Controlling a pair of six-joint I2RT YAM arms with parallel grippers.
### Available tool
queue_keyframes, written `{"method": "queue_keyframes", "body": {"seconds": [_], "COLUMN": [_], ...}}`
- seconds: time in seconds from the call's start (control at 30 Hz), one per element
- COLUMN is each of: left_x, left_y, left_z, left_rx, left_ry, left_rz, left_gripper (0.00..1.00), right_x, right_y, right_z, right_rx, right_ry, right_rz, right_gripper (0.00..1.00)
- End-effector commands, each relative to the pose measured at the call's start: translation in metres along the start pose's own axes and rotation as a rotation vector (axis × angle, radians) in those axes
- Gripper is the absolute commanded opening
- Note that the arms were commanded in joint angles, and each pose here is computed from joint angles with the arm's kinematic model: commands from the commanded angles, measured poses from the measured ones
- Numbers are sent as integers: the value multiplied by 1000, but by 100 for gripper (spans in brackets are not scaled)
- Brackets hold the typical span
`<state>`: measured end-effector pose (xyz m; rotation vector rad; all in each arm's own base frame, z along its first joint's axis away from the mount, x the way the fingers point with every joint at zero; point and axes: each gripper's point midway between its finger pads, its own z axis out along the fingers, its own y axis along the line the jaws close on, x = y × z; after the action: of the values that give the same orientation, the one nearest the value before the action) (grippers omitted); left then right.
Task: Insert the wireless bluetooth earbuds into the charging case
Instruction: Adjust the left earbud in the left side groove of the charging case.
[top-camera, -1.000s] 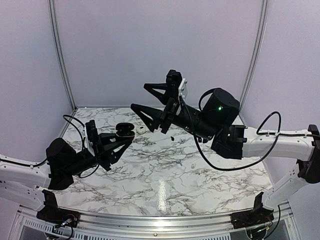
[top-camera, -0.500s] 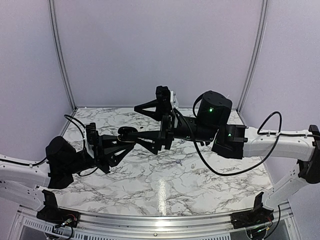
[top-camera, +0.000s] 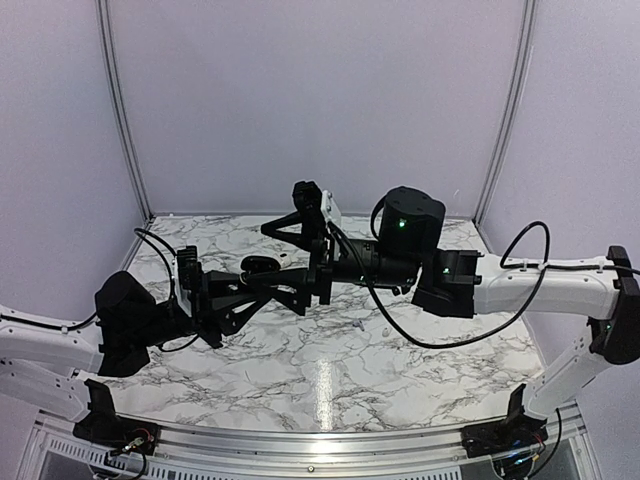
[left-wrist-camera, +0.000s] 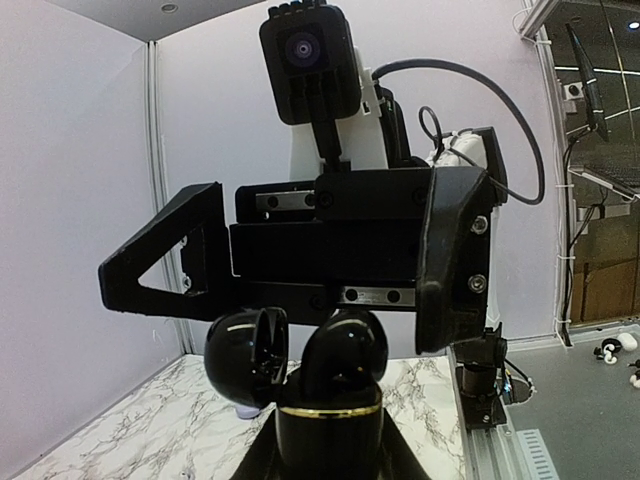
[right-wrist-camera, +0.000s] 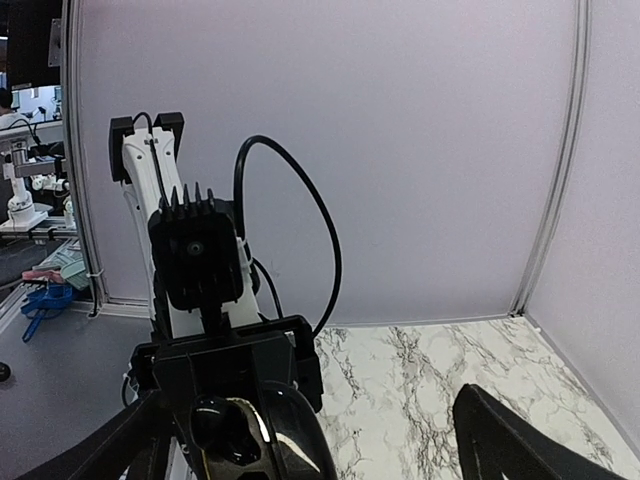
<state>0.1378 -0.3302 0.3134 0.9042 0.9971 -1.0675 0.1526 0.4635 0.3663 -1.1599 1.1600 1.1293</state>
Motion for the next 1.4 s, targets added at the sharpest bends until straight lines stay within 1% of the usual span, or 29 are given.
{"method": "queue_keyframes", "body": {"seconds": [0.0, 0.27, 0.4, 0.77, 1.1, 1.37], "left_x": [-18, -21, -20, -21, -21, -17], "left_y": [2, 1, 0, 0, 0, -1], "left_z": [6, 5, 4, 4, 5, 4], "left_rx": [9, 12, 14, 17, 17, 21], "left_ry": [-42, -50, -50, -51, -52, -42], "left_rz": [7, 10, 10, 18, 22, 30], "left_gripper": [0, 0, 0, 0, 0, 0], "right_x": [-22, -7, -6, -1, 3, -21], "right_y": [-3, -15, -22, -31, -16, -10], "right_z": [3, 6, 0, -9, -8, -15], "right_rx": [6, 47, 70, 38, -49, -74], "right_ry": [-50, -18, -32, -40, -16, -86], "right_rz": [7, 35, 90, 176, 136, 110], "right_gripper": [98, 98, 97, 98, 98, 98]}}
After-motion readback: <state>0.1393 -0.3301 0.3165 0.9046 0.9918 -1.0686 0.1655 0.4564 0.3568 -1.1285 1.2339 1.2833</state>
